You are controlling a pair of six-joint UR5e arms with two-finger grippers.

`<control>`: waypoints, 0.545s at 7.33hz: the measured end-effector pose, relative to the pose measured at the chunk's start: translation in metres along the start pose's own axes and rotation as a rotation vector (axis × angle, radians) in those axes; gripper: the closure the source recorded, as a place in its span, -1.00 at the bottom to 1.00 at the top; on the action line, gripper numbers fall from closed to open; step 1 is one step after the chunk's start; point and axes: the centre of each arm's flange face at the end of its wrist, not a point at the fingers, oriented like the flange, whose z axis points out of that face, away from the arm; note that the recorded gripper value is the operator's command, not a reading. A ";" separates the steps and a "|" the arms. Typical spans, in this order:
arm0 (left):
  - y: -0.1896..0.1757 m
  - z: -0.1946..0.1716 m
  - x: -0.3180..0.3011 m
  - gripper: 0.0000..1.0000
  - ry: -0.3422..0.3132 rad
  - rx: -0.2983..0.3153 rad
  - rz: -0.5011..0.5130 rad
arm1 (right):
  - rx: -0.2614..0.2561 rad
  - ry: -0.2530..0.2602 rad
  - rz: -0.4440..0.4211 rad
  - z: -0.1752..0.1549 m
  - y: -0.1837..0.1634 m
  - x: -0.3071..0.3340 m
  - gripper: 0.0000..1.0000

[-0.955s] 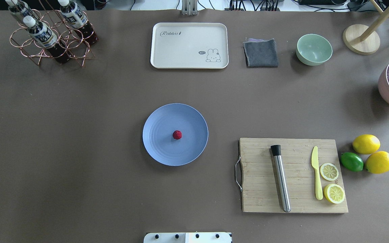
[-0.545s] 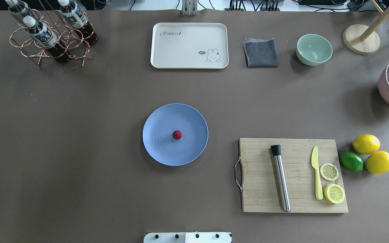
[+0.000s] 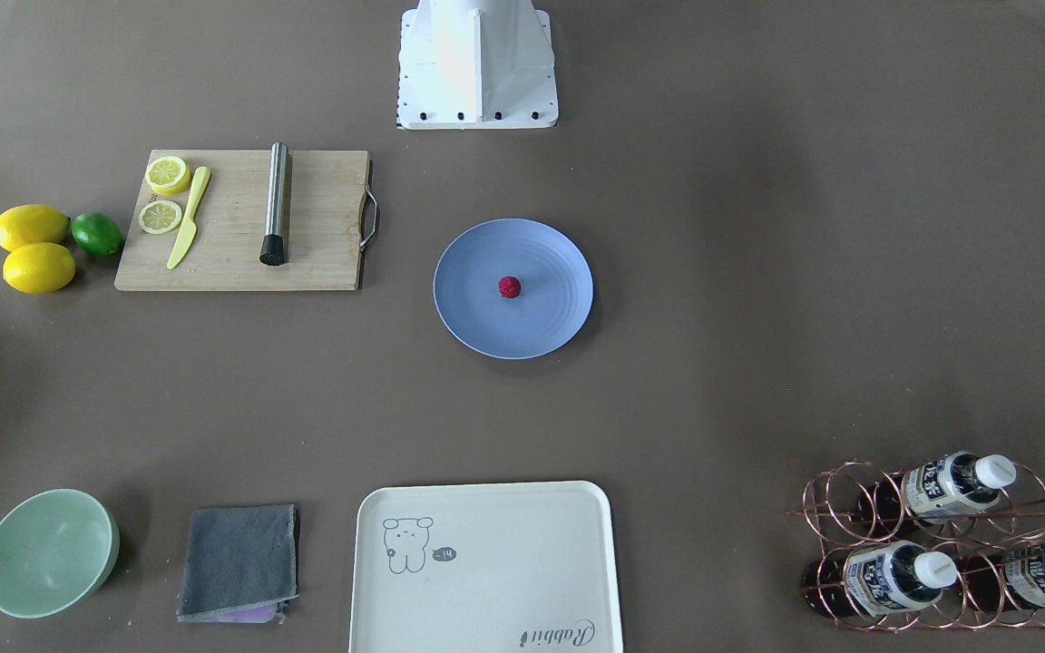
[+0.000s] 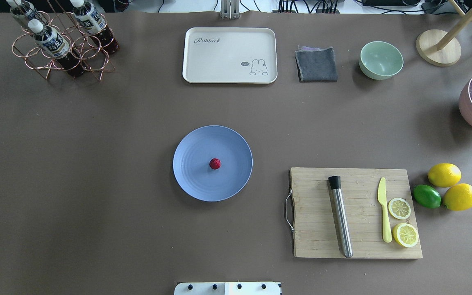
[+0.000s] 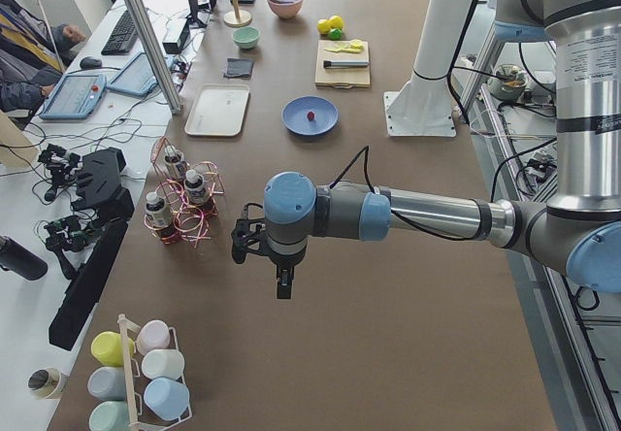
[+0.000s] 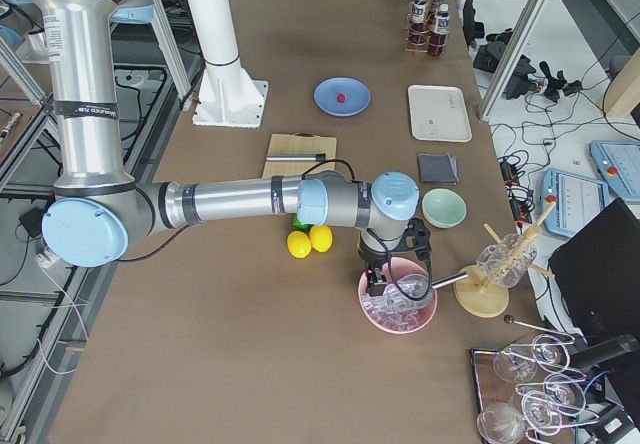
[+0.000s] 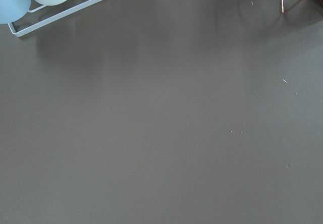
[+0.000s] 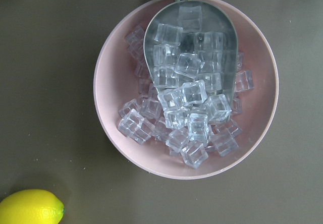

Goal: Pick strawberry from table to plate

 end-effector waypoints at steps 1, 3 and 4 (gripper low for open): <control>0.000 0.000 0.000 -0.95 0.001 -0.002 -0.005 | 0.006 0.003 -0.004 -0.003 -0.004 -0.002 -1.00; 0.001 0.000 0.001 -0.95 -0.001 -0.004 -0.019 | 0.017 0.005 -0.011 -0.009 -0.009 -0.007 -1.00; 0.000 0.000 0.001 -0.95 -0.003 -0.004 -0.023 | 0.022 0.005 -0.015 -0.011 -0.010 -0.009 -1.00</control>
